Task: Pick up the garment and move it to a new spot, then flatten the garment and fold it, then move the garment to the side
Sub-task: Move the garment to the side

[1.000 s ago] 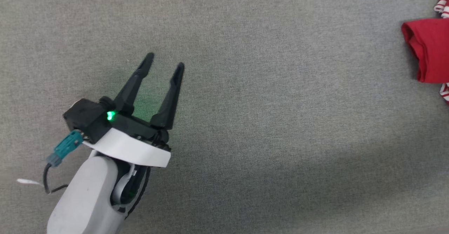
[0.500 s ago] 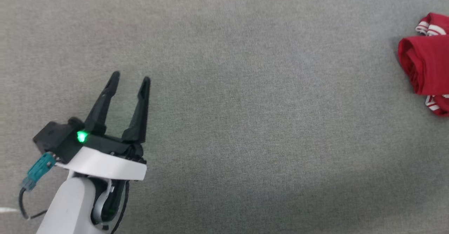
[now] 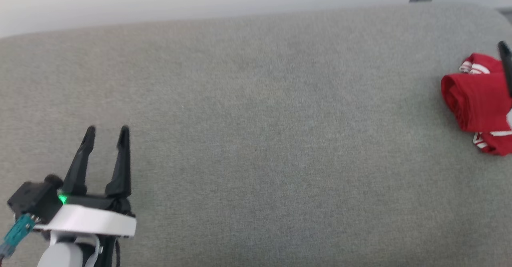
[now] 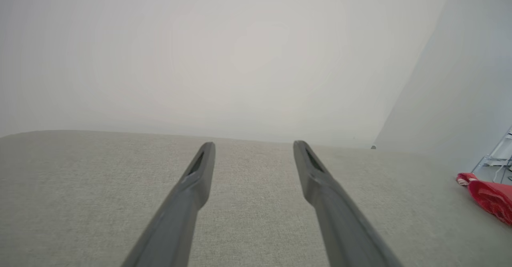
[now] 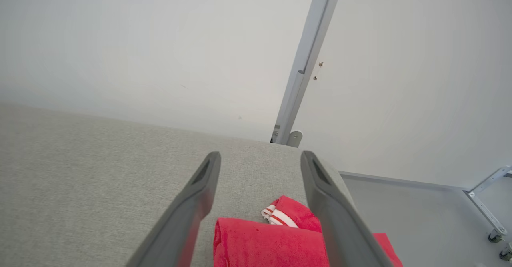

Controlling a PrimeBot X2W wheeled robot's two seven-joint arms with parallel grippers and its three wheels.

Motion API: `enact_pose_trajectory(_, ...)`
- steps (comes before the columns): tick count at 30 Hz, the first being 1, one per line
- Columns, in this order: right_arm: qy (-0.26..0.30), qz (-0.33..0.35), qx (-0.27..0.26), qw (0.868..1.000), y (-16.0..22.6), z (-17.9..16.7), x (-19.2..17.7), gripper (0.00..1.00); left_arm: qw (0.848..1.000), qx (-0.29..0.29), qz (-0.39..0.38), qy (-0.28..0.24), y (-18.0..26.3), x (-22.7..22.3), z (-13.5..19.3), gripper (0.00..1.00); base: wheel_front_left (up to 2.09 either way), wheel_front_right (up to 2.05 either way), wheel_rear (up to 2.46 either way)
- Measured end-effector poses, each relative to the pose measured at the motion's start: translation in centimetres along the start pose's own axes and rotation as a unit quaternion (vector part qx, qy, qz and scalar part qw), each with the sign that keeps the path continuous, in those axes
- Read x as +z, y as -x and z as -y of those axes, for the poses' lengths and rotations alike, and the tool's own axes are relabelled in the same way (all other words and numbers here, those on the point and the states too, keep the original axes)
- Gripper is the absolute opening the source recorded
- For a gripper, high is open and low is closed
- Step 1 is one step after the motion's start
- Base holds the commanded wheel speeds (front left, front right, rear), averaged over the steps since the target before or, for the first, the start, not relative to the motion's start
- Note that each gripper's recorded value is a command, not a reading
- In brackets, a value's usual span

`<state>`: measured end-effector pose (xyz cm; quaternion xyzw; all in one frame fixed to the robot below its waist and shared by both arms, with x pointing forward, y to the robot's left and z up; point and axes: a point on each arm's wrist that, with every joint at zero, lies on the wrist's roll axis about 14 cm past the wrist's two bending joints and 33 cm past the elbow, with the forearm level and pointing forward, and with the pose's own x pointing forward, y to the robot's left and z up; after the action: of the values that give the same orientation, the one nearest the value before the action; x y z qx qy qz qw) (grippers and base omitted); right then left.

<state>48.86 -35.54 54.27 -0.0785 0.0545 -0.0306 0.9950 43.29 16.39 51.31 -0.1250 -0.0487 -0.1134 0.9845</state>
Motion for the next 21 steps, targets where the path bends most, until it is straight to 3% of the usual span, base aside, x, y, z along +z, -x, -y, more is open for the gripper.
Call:
enact_pose_trajectory(8,-0.022,0.074,0.029,0.997,2.3,-2.9,2.9,1.0,0.998,0.048,0.019,-0.019,3.5,2.0,-2.1,1.0,0.0,0.0,0.0)
enact_pose_trajectory(21,-0.051,0.116,0.034,0.991,9.1,-6.8,1.0,1.0,0.996,0.082,0.027,-0.026,8.0,3.0,-2.8,1.0,0.0,0.0,0.0)
